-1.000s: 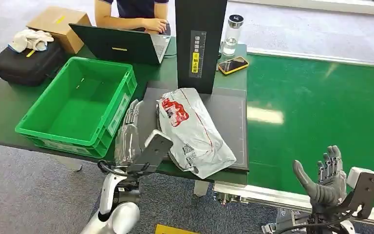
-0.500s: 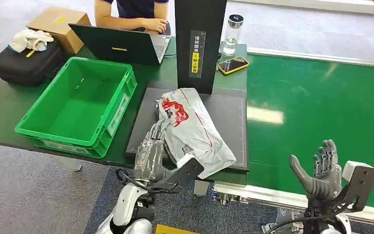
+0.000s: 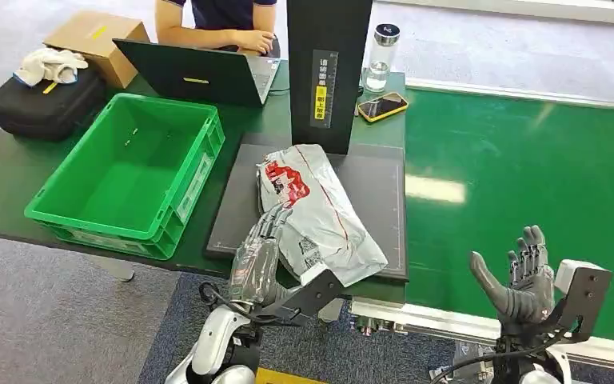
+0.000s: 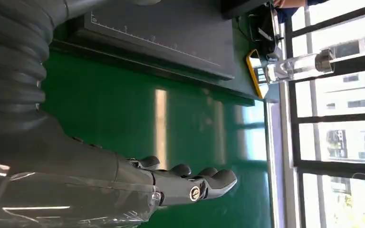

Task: Moved the parcel from conveyor to table for the left to box.

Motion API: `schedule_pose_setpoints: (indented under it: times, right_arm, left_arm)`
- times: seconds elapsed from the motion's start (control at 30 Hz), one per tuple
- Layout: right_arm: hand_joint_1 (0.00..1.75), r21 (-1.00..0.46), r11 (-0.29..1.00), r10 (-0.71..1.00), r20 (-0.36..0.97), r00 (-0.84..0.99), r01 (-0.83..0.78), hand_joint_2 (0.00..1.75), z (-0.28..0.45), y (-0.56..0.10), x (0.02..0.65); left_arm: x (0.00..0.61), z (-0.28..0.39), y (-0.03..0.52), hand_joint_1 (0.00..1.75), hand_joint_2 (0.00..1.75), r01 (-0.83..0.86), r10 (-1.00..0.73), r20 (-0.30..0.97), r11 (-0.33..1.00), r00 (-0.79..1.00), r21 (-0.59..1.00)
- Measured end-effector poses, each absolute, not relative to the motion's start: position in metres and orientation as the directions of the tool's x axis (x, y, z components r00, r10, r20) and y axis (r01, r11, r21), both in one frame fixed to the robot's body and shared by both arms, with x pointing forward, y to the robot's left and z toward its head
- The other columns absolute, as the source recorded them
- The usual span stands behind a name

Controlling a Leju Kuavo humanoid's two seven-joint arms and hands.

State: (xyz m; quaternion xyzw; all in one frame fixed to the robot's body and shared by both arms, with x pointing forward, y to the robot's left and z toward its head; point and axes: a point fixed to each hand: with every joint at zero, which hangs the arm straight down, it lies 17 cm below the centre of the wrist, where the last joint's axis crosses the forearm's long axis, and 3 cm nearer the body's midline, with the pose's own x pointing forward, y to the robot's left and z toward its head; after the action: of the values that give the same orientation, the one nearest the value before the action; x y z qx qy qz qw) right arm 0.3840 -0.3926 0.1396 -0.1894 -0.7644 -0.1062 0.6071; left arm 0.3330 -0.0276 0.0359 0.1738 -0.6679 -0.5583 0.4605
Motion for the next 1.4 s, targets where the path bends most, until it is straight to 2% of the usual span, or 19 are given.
schedule_pose_setpoints:
  times: [0.53,0.9,1.4]
  right_arm:
    - [0.00,-0.067,0.904,0.160,0.969,-0.189,0.421,1.75,0.139,-0.391,0.384]
    - [0.00,-0.066,0.908,0.157,0.969,-0.189,0.413,1.75,0.138,-0.386,0.386]
    - [0.00,-0.060,0.920,0.139,0.974,-0.178,0.388,1.75,0.131,-0.372,0.396]
  left_arm:
    - [0.326,0.018,-0.052,0.00,1.75,0.385,-0.713,0.455,0.275,-0.533,0.881]
    - [0.349,0.022,-0.077,0.00,1.75,0.378,-0.712,0.422,0.233,-0.562,0.896]
    - [0.356,0.020,-0.079,0.00,1.75,0.379,-0.721,0.412,0.221,-0.557,0.899]
